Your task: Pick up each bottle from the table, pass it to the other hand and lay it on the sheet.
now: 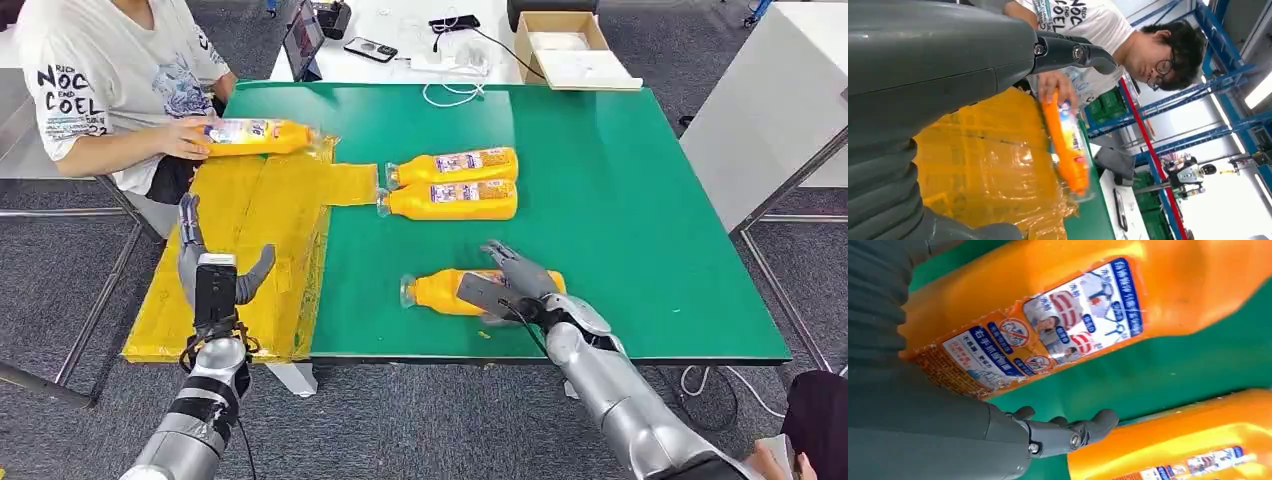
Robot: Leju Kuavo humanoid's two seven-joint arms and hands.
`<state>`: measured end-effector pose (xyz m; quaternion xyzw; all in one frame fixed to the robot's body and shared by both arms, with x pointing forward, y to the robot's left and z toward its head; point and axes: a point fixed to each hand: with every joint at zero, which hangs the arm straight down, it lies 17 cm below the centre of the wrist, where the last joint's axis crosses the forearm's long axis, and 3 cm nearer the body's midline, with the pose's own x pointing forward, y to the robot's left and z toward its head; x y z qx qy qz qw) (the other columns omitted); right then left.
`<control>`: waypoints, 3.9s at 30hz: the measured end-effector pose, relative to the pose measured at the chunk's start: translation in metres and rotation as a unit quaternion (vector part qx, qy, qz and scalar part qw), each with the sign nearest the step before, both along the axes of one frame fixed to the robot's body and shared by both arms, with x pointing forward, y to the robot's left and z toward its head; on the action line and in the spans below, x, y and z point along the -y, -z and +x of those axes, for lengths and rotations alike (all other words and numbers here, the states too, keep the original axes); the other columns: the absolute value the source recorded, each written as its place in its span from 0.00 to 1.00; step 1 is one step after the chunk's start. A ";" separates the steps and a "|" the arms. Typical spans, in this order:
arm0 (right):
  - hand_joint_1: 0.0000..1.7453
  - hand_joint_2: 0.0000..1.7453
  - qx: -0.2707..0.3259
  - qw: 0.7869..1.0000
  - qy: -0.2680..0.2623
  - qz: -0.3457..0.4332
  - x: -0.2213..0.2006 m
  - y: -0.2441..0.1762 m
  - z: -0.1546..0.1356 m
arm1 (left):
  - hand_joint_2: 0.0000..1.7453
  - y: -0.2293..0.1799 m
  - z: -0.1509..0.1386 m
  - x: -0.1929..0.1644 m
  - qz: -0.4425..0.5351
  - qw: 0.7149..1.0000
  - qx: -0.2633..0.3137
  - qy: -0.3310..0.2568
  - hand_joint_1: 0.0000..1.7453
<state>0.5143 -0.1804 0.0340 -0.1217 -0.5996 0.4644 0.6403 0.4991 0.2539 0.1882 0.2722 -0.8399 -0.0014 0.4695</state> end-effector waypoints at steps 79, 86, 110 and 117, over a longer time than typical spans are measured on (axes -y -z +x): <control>1.00 1.00 0.384 0.885 0.056 0.257 -0.109 -0.168 -0.073 | 1.00 -0.024 -0.076 0.261 -0.283 0.793 -0.095 0.531 0.00; 1.00 1.00 0.358 0.902 0.007 0.243 -0.147 -0.152 -0.078 | 1.00 -0.018 -0.070 0.257 -0.284 0.802 -0.096 0.517 0.00; 1.00 1.00 0.284 0.930 -0.033 0.233 -0.175 -0.100 -0.092 | 1.00 -0.018 -0.060 0.222 -0.382 0.768 -0.089 0.506 1.00; 1.00 1.00 0.296 0.926 -0.016 0.233 -0.167 -0.109 -0.087 | 1.00 -0.024 -0.066 0.235 -0.354 0.771 -0.086 0.522 1.00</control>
